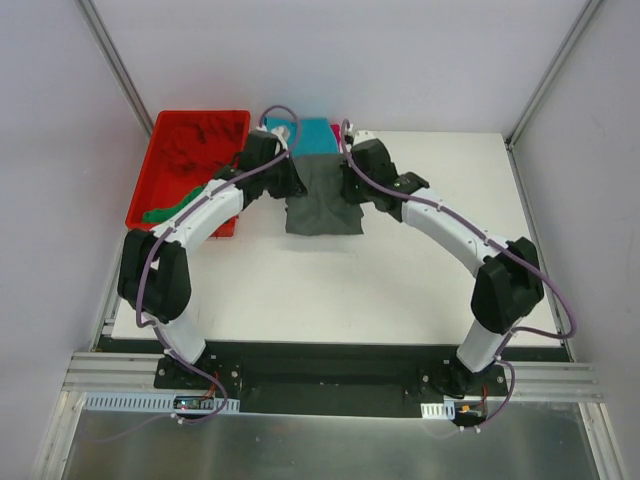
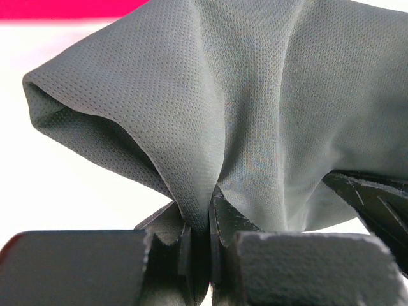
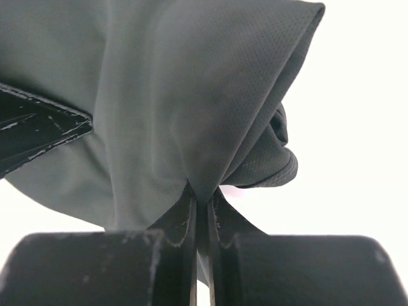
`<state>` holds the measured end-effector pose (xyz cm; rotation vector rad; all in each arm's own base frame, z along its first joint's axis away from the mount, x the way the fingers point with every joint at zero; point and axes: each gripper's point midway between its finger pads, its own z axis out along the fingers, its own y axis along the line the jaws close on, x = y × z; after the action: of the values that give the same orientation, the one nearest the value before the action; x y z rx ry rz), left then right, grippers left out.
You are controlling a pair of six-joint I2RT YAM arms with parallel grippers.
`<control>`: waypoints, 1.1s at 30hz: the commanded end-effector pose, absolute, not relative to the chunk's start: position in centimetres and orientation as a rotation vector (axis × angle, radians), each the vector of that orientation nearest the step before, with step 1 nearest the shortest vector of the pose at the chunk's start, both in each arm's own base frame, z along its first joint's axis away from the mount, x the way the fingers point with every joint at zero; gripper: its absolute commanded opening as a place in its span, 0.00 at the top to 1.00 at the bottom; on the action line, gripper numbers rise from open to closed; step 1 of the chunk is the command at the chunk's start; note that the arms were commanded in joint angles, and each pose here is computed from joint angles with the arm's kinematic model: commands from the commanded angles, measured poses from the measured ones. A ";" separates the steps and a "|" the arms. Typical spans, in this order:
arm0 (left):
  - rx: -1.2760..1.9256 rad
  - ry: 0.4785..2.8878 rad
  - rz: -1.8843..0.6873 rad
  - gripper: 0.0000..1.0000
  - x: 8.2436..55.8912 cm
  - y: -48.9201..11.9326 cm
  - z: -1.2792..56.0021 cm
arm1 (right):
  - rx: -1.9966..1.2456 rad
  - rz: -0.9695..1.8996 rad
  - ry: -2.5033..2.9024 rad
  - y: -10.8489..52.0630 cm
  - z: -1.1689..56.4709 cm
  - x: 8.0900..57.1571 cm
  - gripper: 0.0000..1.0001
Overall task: Fold and stack the t-shirts
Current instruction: Put the neatly folded tshirt into the corner of the board with both arms
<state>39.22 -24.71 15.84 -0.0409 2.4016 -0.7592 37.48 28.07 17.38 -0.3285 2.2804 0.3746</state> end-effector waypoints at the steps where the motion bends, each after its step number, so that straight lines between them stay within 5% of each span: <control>1: 0.038 2.283 -0.638 1.00 43.8 -22.7 19.5 | -0.404 0.261 2.150 28.0 21.1 42.8 0.99; 19: 0.022 2.109 -0.483 1.00 58.7 -18.2 22.1 | -0.375 0.369 1.831 31.0 24.0 59.6 0.99; 33: 0.042 2.089 -0.366 1.00 63.8 -16.8 18.0 | -0.334 0.442 1.626 33.8 20.4 65.5 0.96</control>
<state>61.90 -18.20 16.17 0.0084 2.1684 -0.4634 63.24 33.06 14.26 -0.3817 1.8581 0.4216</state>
